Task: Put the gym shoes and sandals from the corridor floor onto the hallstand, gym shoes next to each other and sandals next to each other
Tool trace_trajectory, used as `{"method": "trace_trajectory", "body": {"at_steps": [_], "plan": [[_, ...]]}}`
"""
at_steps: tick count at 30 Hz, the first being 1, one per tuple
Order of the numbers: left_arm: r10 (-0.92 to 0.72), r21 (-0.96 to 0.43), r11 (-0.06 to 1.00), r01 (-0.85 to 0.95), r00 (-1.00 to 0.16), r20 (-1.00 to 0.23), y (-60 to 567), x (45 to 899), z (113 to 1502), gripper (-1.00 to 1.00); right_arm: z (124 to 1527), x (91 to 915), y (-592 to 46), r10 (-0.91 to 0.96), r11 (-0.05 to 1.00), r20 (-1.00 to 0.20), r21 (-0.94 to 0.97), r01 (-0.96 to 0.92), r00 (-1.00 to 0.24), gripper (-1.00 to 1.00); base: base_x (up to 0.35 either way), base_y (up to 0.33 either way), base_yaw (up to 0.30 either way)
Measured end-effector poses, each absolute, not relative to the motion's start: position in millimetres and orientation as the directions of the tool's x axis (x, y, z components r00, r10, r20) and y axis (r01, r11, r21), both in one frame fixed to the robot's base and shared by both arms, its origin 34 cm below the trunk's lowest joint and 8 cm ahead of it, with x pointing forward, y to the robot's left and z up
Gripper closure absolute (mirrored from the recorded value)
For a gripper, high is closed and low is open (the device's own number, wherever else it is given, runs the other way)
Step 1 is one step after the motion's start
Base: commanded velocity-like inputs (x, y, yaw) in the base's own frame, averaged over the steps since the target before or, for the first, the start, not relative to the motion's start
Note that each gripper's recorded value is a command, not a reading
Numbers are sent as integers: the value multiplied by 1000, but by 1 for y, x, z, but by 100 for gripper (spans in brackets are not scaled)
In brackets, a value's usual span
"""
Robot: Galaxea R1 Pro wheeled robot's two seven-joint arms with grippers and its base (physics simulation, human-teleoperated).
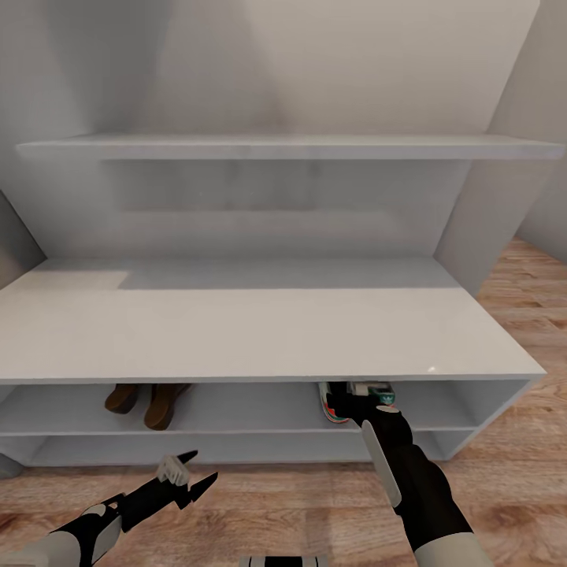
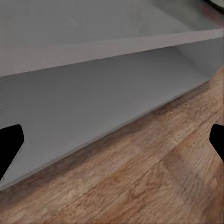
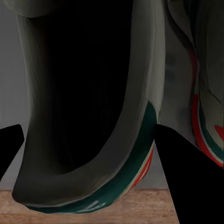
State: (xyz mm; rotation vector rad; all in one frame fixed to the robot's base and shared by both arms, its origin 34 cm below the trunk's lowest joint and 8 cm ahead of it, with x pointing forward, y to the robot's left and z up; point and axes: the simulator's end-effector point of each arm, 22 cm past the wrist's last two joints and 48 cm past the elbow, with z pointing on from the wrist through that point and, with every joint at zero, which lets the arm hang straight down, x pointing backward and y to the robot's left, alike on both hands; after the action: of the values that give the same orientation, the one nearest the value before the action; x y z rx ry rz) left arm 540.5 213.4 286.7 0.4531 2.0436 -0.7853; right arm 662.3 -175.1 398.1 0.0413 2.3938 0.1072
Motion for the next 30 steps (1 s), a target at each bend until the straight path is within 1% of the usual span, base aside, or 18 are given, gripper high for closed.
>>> {"method": "trace_trajectory", "body": {"at_steps": [18, 19, 24, 30], "plan": [[23, -360, 734, 576, -551, -834, 213, 540, 286, -100, 398, 662, -175, 60, 996, -676, 89, 0, -735, 100, 5, 0, 0], [23, -360, 734, 576, -551, -834, 213, 540, 286, -100, 398, 662, -177, 62, 996, -675, 88, 3, -735, -100, 0, 0, 0], [23, -360, 734, 576, -551, -834, 213, 540, 287, -100, 396, 663, -195, 109, 993, -671, 101, 55, -734, -100, 0, 0, 0], [23, -360, 734, 576, -551, -834, 213, 540, 287, -100, 396, 663, -199, 121, 992, -669, 106, 66, -734, -100, 0, 0, 0]]}}
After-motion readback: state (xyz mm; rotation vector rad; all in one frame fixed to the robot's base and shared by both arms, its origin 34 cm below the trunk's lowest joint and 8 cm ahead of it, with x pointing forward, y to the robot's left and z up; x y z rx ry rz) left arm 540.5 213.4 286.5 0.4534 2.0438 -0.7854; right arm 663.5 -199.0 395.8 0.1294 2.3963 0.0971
